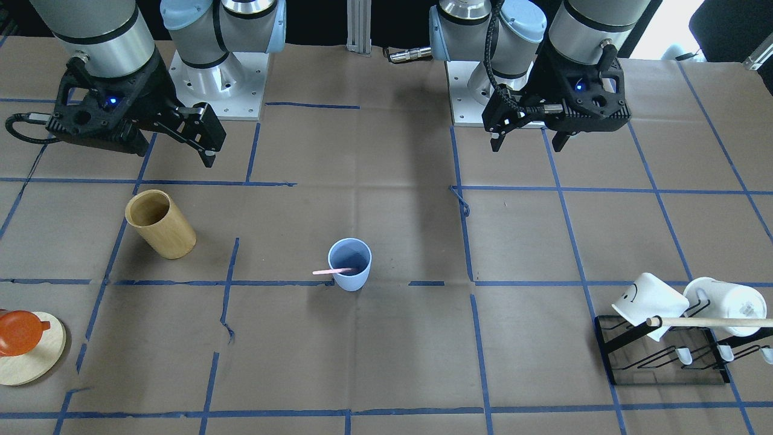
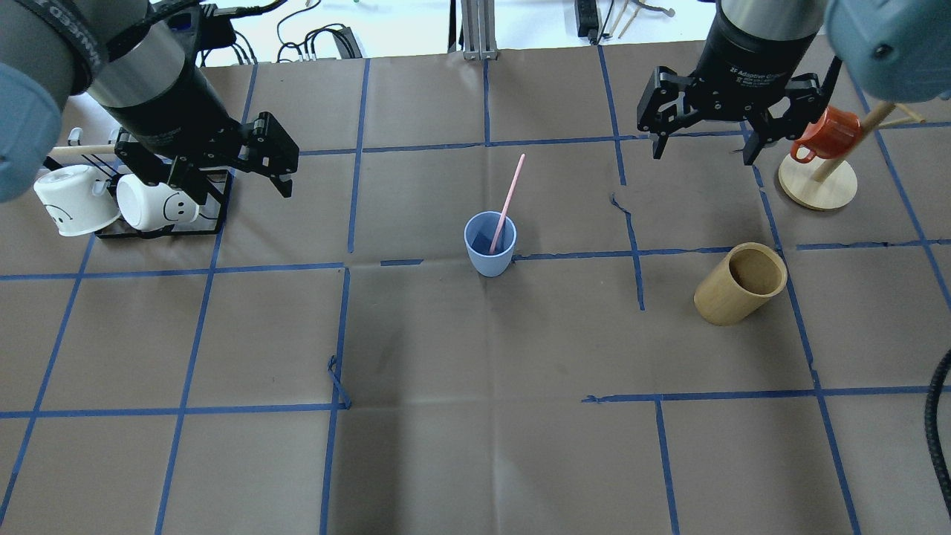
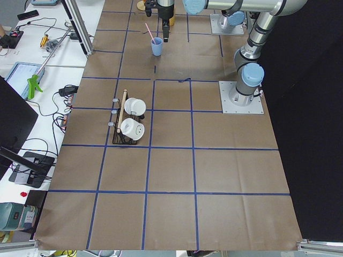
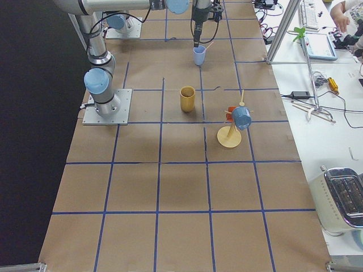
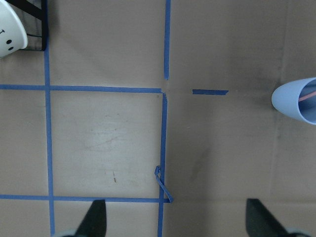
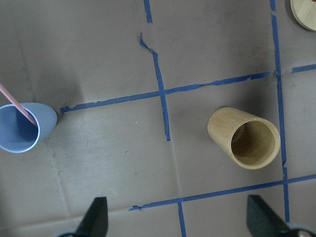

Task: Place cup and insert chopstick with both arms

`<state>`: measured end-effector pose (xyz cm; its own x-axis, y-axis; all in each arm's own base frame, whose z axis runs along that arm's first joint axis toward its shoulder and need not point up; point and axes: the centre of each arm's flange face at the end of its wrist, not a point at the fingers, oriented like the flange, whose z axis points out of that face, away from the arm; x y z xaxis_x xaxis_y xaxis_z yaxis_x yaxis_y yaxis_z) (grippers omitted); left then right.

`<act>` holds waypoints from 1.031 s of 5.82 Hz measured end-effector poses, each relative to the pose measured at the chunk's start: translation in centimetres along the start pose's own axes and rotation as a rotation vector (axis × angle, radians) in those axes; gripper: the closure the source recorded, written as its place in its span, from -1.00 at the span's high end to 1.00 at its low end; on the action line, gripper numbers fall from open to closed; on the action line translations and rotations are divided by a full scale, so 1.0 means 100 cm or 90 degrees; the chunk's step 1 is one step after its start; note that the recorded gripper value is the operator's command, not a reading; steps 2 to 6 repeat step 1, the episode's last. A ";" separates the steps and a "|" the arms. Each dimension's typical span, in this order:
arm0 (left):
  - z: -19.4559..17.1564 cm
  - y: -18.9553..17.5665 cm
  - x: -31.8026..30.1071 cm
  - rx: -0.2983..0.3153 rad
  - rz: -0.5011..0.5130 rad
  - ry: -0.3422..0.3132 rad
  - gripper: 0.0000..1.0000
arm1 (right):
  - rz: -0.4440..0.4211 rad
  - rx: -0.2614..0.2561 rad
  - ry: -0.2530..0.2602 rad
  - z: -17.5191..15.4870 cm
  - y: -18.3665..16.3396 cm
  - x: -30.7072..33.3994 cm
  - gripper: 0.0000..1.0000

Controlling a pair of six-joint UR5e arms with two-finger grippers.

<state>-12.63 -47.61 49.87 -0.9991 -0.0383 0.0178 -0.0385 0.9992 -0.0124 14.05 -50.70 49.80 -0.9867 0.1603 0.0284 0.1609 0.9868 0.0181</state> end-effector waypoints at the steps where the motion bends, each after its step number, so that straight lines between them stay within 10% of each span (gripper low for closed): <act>1: 0.000 0.000 0.000 0.000 0.000 0.000 0.98 | 0.000 0.001 0.000 -0.001 0.000 0.000 1.00; 6: 0.000 0.000 0.000 0.000 0.000 0.000 0.98 | 0.000 0.001 0.000 -0.001 0.000 0.000 1.00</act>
